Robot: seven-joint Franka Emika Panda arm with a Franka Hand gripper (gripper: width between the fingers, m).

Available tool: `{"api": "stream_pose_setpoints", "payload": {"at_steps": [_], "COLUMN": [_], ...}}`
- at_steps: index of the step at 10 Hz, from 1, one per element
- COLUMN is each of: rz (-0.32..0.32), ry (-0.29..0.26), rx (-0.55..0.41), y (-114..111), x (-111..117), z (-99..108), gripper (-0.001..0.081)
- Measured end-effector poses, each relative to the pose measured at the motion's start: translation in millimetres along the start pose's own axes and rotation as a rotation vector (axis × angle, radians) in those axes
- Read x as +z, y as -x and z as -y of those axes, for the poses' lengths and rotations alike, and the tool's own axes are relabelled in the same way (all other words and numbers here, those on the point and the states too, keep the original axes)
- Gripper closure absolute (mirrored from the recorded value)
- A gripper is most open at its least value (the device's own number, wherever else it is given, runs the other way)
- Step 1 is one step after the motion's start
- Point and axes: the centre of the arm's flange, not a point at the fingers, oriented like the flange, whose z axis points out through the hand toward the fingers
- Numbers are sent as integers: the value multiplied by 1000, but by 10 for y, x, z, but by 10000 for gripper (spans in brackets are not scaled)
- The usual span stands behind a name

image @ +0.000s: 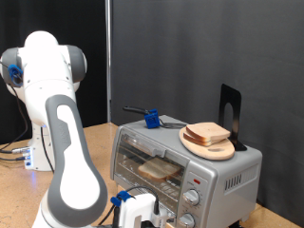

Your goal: Make a piece of toast with the oven

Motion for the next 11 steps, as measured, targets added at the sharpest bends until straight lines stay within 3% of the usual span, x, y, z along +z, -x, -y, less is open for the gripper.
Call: {"api": "stream_pose_setpoints", "payload": {"at_steps": [11], "rz": [84], "ry": [25], "rx": [-35], "y": [92], "x": [415], "z": [-77], "gripper": [-2]}}
